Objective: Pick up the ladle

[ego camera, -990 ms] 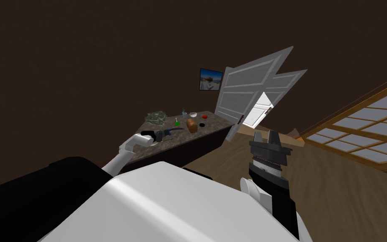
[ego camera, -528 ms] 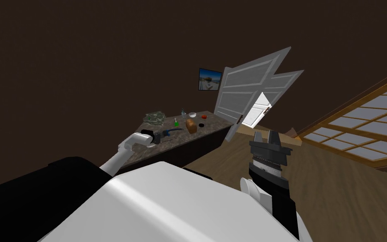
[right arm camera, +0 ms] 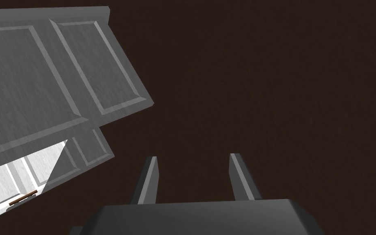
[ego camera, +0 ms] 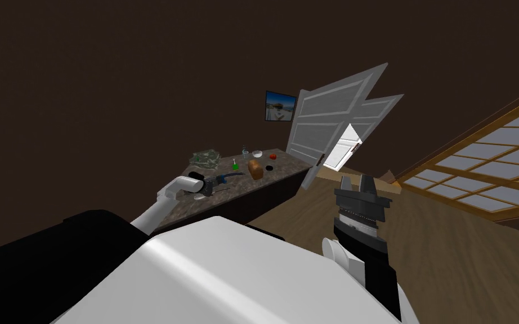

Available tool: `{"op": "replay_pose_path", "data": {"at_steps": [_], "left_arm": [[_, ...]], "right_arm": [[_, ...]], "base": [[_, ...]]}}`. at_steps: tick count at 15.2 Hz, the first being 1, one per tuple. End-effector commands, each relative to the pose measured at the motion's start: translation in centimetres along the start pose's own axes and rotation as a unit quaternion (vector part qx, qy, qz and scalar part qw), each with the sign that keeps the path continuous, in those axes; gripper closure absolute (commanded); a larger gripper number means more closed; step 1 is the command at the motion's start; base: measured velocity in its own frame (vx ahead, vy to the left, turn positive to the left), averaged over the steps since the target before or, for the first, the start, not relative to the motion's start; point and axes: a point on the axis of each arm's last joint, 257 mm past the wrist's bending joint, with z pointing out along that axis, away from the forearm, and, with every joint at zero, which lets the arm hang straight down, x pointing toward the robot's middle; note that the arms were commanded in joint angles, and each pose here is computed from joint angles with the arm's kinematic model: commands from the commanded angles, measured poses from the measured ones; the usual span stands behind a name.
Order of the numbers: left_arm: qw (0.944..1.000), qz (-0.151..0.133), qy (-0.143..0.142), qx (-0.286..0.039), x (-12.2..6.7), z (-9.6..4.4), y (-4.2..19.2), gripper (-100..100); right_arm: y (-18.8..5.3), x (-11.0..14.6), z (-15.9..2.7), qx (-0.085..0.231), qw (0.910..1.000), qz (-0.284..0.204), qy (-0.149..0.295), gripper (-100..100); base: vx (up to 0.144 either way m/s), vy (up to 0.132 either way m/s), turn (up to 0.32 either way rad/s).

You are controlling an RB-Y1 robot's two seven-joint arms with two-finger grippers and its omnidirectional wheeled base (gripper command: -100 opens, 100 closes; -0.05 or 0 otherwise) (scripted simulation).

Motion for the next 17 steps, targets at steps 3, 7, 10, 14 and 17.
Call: {"op": "replay_pose_path", "data": {"at_steps": [3, 7, 10, 14, 17], "left_arm": [[0.9986, -0.022, -0.015, -0.045, -1.2, 0.0, 1.5, -100], [0.9965, -0.031, -0.026, -0.073, -2.0, -0.2, 2.7, -100], [0.9926, -0.046, -0.036, -0.107, -2.8, -0.5, 3.9, -100], [0.9887, -0.056, -0.044, -0.132, -3.3, -0.9, 4.9, -100], [0.9877, -0.059, -0.046, -0.137, -3.5, -0.9, 5.1, -100]], "right_arm": [[0.0, 0.0, 0.0, 0.000, 1.0000, 0.000, 0.000, 0], [0.0, 0.0, 0.0, 0.000, 1.0000, 0.000, 0.000, 0], [0.0, 0.0, 0.0, 0.000, 1.0000, 0.000, 0.000, 0], [0.0, 0.0, 0.0, 0.000, 1.0000, 0.000, 0.000, 0], [0.0, 0.0, 0.0, 0.000, 1.0000, 0.000, 0.000, 0]], "base": [[0.027, 0.003, -0.030], [0.026, 0.007, -0.022], [0.023, 0.005, -0.026], [0.028, 0.004, -0.022], [0.017, 0.007, -0.012]]}}
